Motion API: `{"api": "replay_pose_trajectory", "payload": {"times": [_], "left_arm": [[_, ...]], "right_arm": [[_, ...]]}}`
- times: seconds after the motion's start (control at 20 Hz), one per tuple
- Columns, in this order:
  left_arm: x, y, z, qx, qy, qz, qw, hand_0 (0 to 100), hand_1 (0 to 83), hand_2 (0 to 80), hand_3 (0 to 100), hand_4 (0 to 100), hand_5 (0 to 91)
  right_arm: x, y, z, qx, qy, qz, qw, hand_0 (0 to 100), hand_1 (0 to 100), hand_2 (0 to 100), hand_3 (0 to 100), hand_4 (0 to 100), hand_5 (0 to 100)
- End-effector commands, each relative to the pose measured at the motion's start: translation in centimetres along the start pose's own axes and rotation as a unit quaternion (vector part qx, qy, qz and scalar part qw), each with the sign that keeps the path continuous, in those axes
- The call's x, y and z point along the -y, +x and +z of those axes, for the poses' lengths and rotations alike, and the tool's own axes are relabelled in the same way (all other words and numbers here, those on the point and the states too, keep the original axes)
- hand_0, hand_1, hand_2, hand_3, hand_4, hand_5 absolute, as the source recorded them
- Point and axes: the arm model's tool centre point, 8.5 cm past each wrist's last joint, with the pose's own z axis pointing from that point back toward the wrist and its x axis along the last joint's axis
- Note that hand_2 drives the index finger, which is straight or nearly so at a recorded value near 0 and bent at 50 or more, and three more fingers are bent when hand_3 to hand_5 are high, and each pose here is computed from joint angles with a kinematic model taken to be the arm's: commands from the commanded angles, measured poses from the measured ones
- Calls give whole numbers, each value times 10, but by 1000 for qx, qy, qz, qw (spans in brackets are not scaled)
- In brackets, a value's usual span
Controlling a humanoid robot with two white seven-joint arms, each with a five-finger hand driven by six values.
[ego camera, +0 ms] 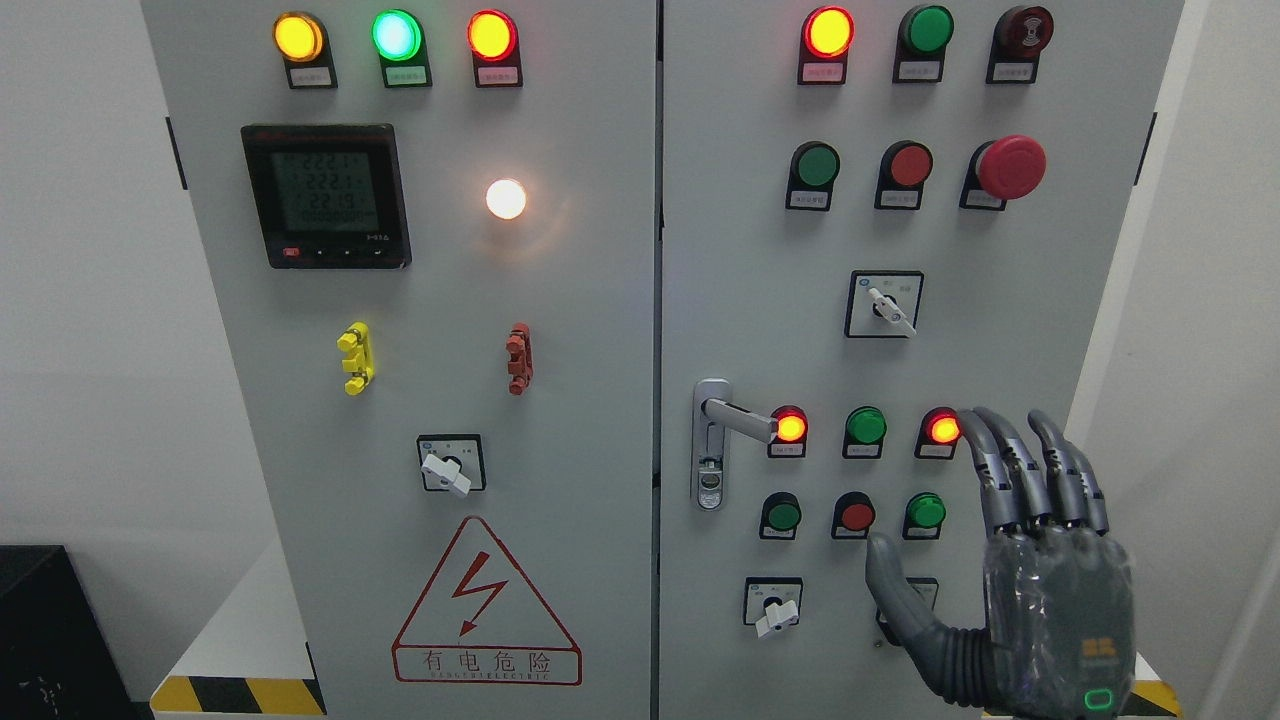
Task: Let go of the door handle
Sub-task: 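Open the right hand off the handle and withdraw it downward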
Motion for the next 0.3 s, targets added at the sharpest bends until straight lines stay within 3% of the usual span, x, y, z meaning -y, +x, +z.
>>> {"api": "replay_pose_trajectory", "payload": {"times": [0.0, 0.25], "left_arm": [[1, 7, -1, 9, -1, -11, 1000, 0, 0, 23, 92, 13, 0], [1, 7, -1, 9, -1, -11, 1000, 0, 0, 23, 90, 13, 0]], "right_arm": [[7, -1, -4, 0, -13, 2, 1000, 364, 290, 0, 0, 0, 0], [6, 3, -3, 3, -11, -4, 1000, 371, 285, 0, 0, 0, 0]]}}
